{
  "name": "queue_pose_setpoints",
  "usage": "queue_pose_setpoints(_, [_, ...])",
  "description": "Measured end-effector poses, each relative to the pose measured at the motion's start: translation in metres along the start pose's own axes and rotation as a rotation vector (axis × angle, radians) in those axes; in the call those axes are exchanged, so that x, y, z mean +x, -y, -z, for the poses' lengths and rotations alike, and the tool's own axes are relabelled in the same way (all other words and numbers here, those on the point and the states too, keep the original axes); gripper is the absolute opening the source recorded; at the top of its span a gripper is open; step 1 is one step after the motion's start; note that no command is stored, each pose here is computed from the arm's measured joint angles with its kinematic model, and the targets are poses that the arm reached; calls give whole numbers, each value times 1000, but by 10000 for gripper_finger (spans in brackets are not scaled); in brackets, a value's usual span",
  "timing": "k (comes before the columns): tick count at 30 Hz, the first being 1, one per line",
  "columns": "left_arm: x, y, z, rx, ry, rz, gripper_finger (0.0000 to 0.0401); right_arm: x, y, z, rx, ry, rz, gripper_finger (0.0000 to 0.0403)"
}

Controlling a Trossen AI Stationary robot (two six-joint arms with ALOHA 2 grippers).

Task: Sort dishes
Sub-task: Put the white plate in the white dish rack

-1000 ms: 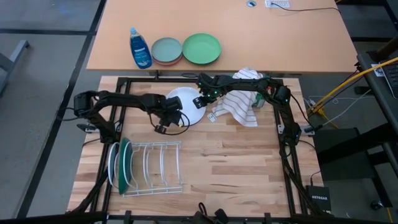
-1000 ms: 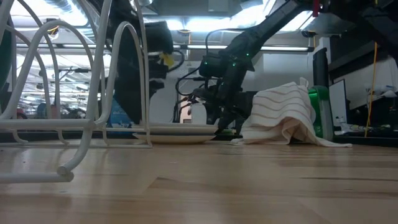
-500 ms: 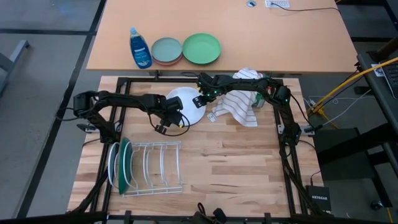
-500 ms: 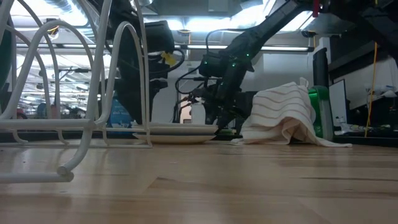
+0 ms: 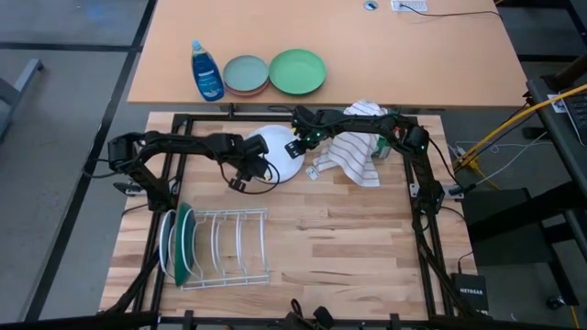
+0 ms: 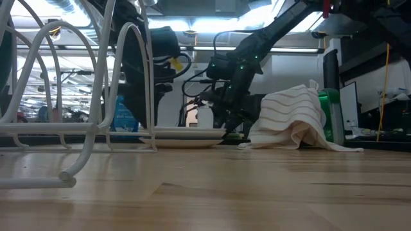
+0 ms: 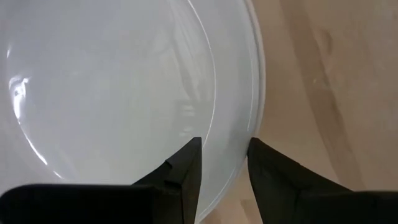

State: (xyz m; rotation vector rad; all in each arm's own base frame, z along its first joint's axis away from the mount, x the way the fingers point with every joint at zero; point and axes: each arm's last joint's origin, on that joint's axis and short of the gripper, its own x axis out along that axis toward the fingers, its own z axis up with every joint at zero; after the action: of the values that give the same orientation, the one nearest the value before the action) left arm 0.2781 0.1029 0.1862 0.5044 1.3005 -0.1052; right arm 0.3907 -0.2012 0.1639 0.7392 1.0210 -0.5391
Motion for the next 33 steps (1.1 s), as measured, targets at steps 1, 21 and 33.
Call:
queue_pose_setpoints(1, [0,-1,0,-4,5,-6,117,0,0,0,-8,2,2,149])
queue_pose_setpoints(21, [31,-6,1,0,13,-30,117,-7,0,0,-45,-6,7,149])
queue_pose_setpoints(33, [45,-6,-1,-2,-5,-22,118,-23,-6,-5,-60,-29,20,149])
